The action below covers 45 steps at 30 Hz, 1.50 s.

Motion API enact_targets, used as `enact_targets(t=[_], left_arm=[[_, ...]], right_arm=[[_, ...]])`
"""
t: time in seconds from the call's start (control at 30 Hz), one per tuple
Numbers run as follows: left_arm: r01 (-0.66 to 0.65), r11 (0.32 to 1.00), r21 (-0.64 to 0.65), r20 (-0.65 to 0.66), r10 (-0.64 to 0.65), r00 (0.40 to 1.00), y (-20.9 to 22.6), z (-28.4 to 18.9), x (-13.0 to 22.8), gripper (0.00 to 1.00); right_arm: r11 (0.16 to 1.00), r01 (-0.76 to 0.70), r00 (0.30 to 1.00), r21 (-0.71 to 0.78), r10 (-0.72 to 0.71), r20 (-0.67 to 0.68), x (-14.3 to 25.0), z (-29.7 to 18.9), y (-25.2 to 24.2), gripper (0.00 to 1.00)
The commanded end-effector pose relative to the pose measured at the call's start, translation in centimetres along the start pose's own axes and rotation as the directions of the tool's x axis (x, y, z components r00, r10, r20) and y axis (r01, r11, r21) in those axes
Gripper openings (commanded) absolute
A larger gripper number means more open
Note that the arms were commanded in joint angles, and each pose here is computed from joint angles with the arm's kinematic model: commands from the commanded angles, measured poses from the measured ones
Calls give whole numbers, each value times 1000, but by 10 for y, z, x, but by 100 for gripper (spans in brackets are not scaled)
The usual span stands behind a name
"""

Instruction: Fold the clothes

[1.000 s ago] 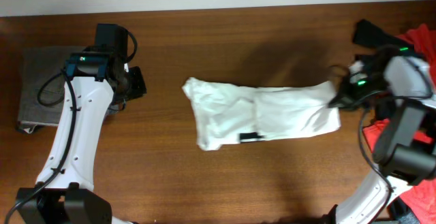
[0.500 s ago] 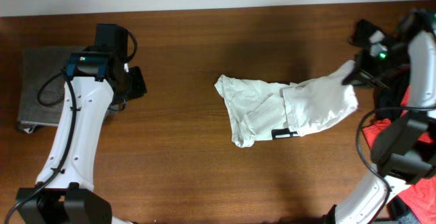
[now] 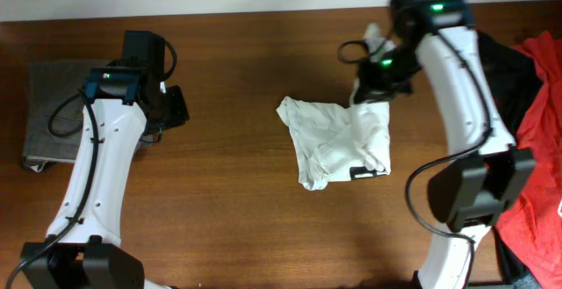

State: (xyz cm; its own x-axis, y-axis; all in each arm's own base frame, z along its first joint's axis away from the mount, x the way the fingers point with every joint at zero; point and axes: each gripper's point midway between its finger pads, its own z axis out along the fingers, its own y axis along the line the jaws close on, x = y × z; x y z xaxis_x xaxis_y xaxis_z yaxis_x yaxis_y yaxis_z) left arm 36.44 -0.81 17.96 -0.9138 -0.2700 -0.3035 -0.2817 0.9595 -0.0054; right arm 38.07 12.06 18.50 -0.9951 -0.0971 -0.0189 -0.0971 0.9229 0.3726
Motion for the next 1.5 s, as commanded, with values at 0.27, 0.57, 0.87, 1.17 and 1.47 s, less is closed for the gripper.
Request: enact_targets(t=[0.27,0.57,0.87,1.17,1.47], left_arm=[[14,1000,5,-2,-14,1000,-1,1,-3,34],[14,1000,6,-2,-14,1000,-1,1,-3,34],[-104,955,276,38,97,994,-53,-7,-11,21],[-289,726,624,133,265,955,-167,-23,0,0],[-370,655,659,72,435,898,-243,34,50,0]], right_arm=[[977,184,979,104,-174,-102,5,73,42,5],[971,240,969,21,-238,-68,-2,115,81,53],[978,171,984,-116,-175,-20,-5,42,68,57],[993,50,999,-109,-50,-1,-7,11,2,4],[994,27,998,-108,-21,58,-25,26,-33,4]])
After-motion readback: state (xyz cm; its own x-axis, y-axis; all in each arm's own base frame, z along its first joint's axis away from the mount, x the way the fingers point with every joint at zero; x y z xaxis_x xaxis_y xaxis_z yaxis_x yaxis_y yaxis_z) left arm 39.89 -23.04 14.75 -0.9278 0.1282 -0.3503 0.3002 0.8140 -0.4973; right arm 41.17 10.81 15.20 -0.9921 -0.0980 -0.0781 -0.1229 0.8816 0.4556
